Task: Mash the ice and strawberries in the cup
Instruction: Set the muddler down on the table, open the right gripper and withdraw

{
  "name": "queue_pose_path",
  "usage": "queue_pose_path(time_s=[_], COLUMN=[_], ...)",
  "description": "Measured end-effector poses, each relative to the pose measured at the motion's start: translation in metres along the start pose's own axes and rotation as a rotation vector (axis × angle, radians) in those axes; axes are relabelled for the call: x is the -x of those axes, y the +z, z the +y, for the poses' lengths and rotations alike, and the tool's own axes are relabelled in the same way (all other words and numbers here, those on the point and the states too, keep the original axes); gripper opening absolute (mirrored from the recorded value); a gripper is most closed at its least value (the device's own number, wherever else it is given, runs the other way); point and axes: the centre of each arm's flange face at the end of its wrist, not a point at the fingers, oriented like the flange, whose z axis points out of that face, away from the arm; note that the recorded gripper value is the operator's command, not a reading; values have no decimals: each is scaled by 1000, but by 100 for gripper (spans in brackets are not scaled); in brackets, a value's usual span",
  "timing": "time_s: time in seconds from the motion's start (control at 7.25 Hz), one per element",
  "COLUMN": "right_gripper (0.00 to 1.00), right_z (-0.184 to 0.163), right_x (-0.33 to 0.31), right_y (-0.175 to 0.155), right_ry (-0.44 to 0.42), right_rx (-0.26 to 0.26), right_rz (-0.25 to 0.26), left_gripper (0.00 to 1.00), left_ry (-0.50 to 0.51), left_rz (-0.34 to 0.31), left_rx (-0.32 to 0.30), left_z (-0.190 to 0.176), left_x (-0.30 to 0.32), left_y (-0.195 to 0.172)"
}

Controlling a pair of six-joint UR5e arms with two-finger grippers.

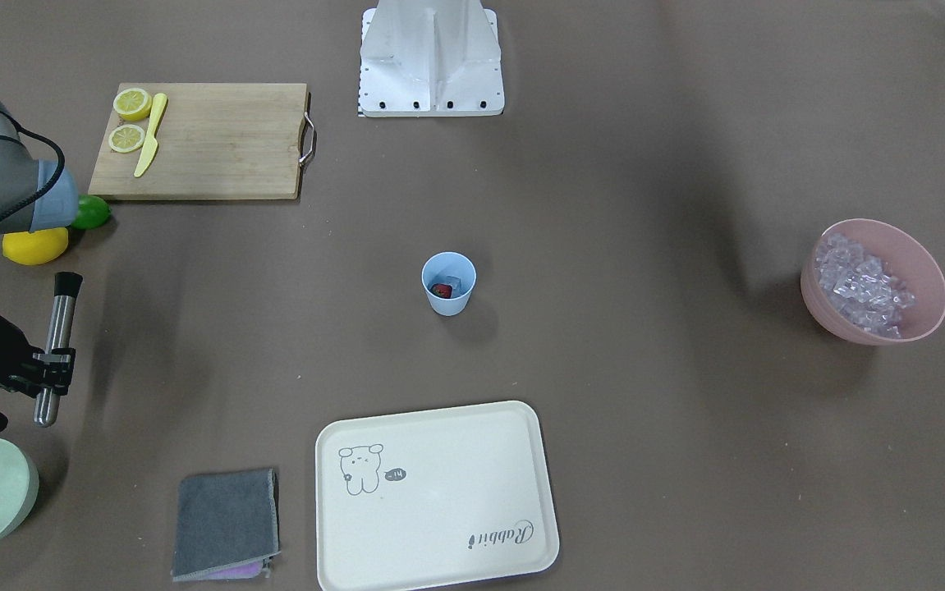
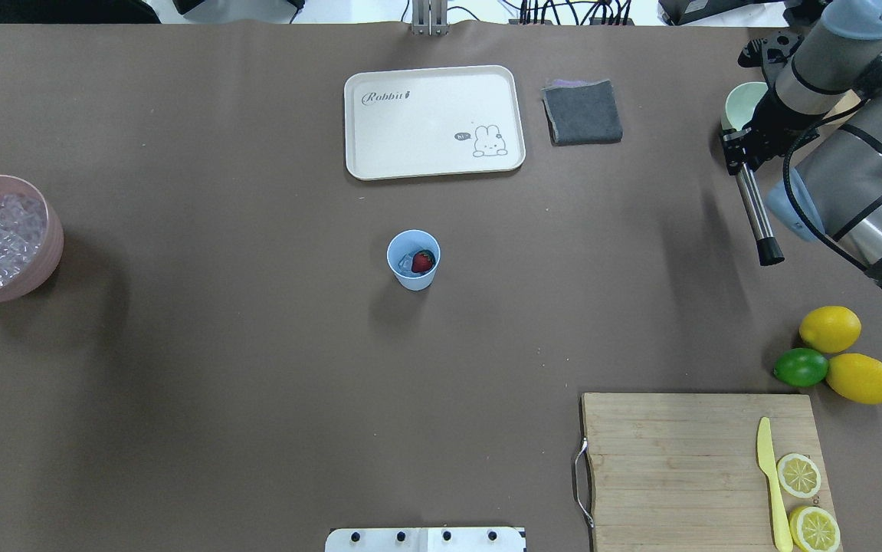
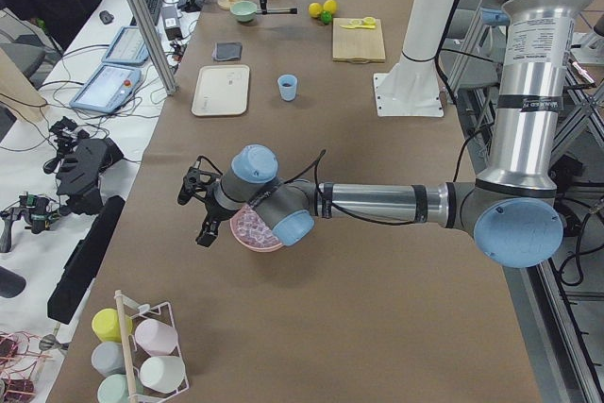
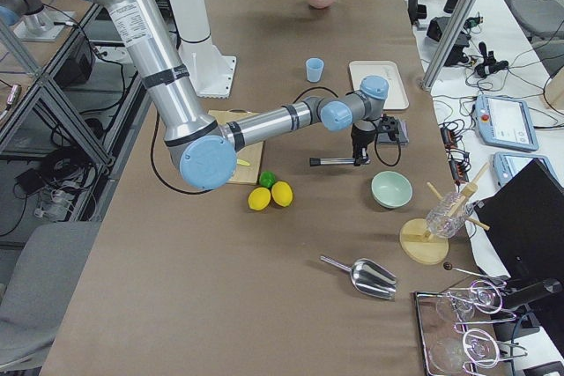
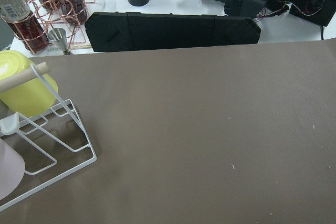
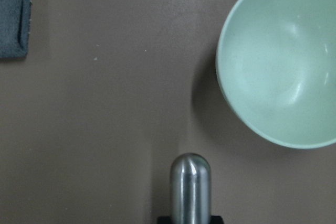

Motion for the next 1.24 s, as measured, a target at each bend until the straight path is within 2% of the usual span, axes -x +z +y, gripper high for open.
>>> queue_pose_path(time_s=[0.83,0.97,1.1,1.24], right_gripper=[0,80,100,100], right_z=[25,24,22,19], right_x=[17,14,12,9], right_y=[52,57,59,57], right_ry=[-16,-9,7,39], right_rx=[88,97,101,99], right_rz=[19,25,27,26], left_gripper=[98,98,98,98], left_ry=[14,16,18,19], left_rz=[7,8,10,11], left_rx=[1,-2,-4,-5], left_z=[-1,-1,-2,-3], left_x=[-9,-10,-11,-12], left_y=[3,2,2,1])
